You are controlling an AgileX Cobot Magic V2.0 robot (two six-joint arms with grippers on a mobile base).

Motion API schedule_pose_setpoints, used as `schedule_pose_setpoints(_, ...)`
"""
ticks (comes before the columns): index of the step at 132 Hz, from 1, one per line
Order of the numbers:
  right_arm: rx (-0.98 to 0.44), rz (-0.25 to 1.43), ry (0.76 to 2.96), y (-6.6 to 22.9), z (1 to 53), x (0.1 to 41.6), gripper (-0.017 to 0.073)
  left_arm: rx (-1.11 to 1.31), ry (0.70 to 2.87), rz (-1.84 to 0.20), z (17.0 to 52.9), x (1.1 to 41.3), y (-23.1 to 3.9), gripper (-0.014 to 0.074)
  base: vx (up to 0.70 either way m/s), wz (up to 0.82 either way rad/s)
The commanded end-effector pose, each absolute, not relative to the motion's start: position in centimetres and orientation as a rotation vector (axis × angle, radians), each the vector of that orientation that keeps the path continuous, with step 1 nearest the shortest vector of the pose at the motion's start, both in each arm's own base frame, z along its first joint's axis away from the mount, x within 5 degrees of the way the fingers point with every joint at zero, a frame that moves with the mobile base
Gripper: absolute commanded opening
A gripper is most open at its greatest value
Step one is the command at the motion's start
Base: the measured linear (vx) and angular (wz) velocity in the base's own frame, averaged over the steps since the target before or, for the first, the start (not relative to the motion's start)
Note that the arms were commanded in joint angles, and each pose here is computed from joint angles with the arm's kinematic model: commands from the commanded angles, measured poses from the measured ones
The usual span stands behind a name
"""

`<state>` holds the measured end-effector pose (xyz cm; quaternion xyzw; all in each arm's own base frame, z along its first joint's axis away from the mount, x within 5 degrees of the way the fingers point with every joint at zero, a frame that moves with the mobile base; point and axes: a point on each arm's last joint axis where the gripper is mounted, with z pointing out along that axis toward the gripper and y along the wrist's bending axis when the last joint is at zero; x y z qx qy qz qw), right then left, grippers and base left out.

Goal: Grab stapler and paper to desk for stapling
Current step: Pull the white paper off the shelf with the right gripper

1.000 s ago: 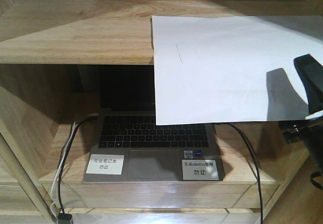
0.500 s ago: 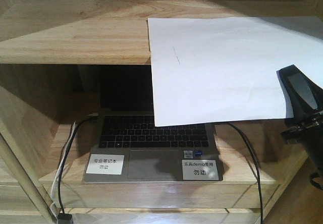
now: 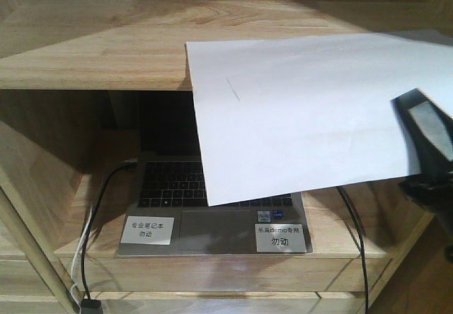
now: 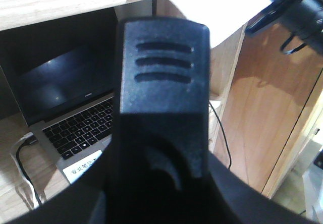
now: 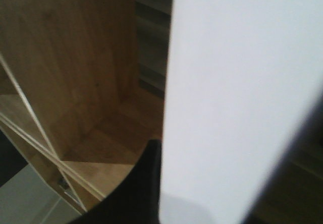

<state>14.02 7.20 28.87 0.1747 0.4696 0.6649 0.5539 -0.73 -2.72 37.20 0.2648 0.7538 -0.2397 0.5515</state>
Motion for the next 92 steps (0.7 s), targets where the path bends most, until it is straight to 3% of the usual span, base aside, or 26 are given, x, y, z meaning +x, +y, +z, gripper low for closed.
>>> schedule_pose_setpoints(1, 0.290, 1.635, 0.882, 6.7, 31.5, 12.6, -0.0007, 0.568, 1.675, -0.608, 38.9, -0.5, -2.8, -0.0006, 0.00, 0.00)
schedule_pose_setpoints(54, 0.237, 1.644, 0.808, 5.9, 32.8, 10.8, -0.0007, 0.568, 1.675, -0.608, 38.9, -0.5, -2.8, -0.0006, 0.00, 0.00)
schedule_pose_setpoints(92, 0.244, 1.554, 0.763, 3.4, 33.9, 8.6, -0.0007, 0.568, 1.675, -0.608, 38.9, -0.5, -2.8, -0.0006, 0.00, 0.00)
